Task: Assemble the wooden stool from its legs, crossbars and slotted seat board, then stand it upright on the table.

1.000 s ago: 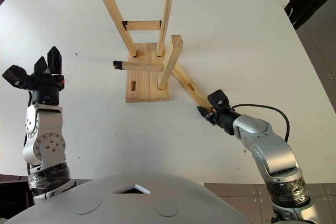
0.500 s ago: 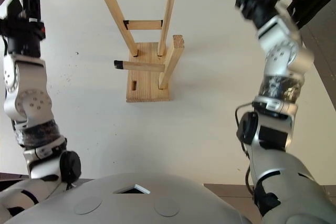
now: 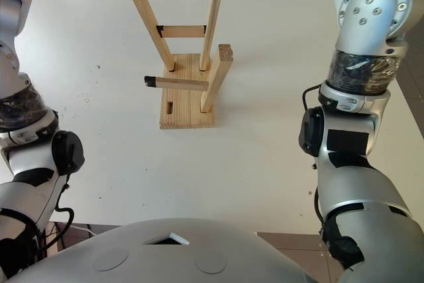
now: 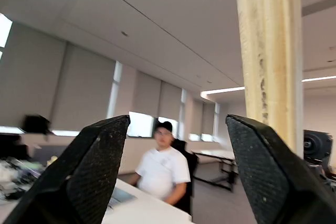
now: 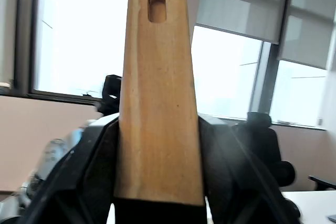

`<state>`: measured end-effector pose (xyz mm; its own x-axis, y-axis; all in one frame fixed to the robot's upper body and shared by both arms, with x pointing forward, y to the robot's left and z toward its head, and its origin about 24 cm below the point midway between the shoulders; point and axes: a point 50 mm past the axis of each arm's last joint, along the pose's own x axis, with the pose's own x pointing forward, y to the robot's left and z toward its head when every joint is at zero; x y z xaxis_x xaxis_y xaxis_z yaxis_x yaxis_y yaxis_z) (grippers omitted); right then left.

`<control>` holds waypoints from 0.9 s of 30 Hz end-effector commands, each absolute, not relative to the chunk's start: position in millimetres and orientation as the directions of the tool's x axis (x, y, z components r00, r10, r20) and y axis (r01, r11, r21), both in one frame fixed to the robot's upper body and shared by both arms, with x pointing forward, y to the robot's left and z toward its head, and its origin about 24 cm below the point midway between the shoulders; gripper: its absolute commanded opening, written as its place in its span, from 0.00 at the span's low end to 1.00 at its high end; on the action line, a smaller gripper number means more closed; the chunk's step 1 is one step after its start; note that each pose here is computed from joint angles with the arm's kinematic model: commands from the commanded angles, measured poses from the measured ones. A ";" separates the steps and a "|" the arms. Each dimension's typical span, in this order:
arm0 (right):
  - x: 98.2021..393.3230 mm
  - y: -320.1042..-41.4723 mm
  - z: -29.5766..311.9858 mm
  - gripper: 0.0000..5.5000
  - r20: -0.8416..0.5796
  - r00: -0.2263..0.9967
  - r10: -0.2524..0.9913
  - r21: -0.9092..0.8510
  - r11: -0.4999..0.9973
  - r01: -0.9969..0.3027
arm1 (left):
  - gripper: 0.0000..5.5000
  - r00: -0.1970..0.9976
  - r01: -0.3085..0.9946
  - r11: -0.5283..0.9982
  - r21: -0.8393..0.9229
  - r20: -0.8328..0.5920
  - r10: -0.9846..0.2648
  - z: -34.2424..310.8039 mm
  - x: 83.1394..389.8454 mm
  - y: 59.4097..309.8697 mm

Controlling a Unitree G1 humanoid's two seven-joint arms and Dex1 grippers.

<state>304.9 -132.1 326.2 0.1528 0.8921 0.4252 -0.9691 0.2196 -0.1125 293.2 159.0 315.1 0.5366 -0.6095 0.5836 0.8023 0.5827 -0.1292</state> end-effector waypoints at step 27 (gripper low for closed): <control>284.9 -162.3 333.9 0.37 0.353 0.051 0.934 -0.137 0.106 -0.985 | 0.61 0.315 0.940 0.330 -0.090 0.603 -0.732 331.9 272.9 148.7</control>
